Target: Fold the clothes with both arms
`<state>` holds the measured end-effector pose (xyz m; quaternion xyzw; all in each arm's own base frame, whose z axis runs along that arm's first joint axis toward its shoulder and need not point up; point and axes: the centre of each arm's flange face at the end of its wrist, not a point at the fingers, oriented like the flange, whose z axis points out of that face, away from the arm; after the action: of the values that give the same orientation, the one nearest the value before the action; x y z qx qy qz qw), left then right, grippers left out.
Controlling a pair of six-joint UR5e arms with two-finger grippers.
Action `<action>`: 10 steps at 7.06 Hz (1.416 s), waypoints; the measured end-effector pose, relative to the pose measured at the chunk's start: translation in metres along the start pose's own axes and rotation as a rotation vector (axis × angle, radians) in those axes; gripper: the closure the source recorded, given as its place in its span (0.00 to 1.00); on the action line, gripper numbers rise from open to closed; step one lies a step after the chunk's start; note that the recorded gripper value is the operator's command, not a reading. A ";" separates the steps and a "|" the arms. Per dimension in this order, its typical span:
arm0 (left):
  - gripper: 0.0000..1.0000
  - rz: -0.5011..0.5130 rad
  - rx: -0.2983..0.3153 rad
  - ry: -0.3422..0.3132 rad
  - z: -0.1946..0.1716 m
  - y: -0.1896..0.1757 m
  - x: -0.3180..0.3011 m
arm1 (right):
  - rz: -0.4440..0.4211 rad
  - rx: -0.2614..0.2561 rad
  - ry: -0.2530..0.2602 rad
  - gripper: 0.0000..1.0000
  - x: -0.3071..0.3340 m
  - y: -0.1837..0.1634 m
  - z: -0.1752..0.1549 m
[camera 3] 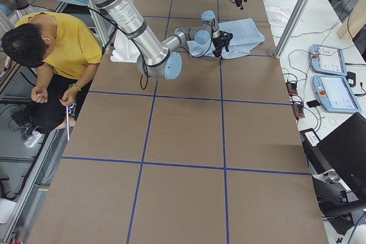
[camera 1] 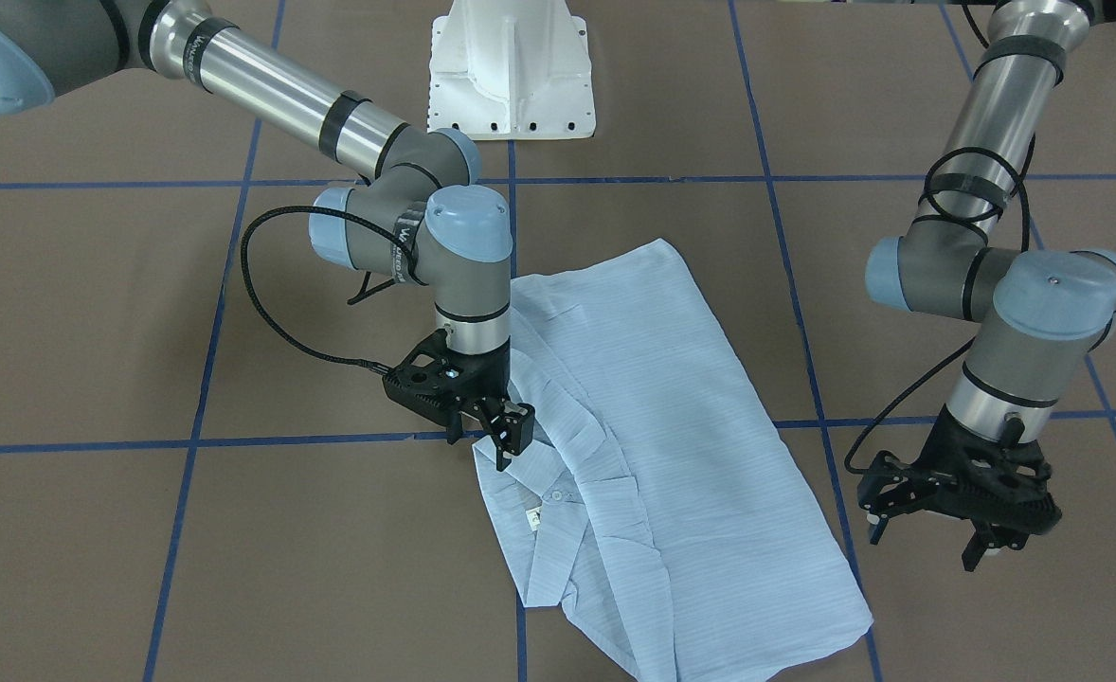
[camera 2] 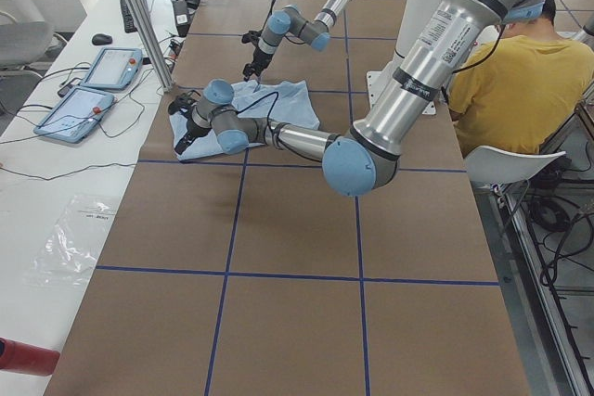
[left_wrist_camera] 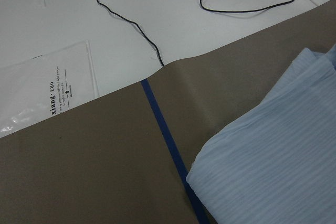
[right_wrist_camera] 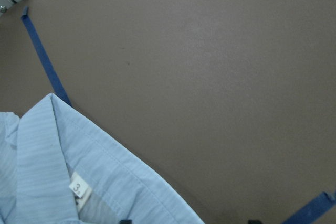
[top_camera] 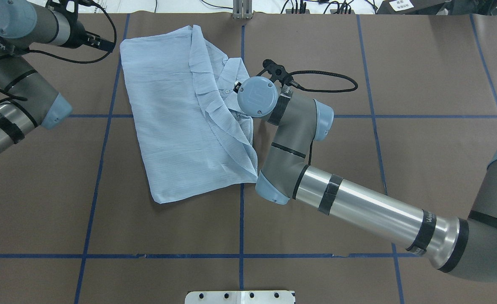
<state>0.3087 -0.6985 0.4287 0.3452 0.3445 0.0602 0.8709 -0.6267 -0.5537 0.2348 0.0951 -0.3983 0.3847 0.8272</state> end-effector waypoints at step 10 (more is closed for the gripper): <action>0.00 -0.029 0.008 0.009 -0.004 0.013 -0.003 | 0.025 0.035 -0.041 1.00 0.024 0.000 -0.034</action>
<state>0.3055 -0.6879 0.4371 0.3433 0.3535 0.0475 0.8688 -0.5974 -0.5239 0.2299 0.1124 -0.4097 0.3996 0.8123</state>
